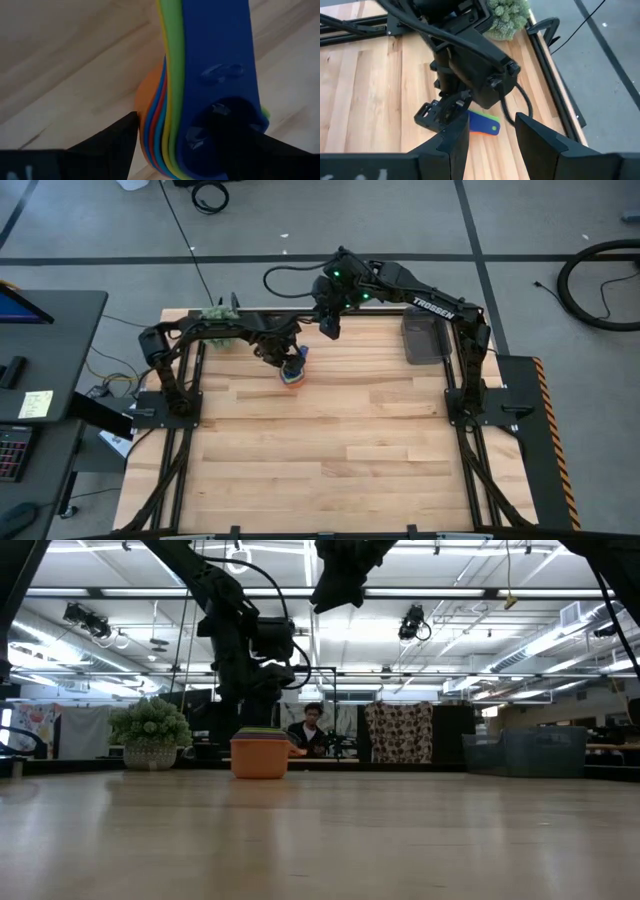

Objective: Nest measuring cups in basket
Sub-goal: Put the nested measuring cups into the black bin

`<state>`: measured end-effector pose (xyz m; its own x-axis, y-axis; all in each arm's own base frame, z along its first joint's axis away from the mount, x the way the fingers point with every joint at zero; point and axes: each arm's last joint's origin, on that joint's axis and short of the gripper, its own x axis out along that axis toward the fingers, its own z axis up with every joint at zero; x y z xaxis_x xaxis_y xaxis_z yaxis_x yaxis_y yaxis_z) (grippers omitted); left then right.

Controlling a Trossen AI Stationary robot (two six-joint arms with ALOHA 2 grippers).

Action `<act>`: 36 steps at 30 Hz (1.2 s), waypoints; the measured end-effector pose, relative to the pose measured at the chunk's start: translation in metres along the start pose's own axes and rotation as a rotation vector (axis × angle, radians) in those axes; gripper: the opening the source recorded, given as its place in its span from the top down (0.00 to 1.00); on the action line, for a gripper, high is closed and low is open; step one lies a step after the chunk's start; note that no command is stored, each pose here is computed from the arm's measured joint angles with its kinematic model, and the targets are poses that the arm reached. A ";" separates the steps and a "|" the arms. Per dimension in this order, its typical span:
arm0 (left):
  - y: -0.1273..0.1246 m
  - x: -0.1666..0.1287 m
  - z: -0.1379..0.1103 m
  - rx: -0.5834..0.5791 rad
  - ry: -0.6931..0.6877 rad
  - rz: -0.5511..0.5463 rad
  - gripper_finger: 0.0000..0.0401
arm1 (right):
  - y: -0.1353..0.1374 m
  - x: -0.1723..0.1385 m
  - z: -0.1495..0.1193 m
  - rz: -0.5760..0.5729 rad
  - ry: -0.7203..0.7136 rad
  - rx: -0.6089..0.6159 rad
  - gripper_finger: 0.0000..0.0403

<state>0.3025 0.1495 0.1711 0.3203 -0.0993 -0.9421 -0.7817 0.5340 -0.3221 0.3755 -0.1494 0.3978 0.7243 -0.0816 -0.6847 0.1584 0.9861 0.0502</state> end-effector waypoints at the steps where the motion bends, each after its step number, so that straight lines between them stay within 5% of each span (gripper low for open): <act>1: 0.000 0.002 0.000 0.000 0.006 -0.003 0.37 | 0.000 0.000 -0.001 0.001 0.005 0.001 0.59; 24: -0.004 0.005 -0.001 0.012 0.010 -0.018 0.37 | 0.000 0.000 -0.002 0.003 0.021 0.009 0.59; 36: -0.004 0.005 -0.001 0.011 0.011 -0.016 0.37 | 0.011 -0.005 -0.033 0.075 0.345 -0.024 0.59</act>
<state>0.3064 0.1464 0.1676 0.3272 -0.1171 -0.9377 -0.7706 0.5413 -0.3365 0.3521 -0.1330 0.3780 0.4637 0.0412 -0.8850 0.0941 0.9910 0.0955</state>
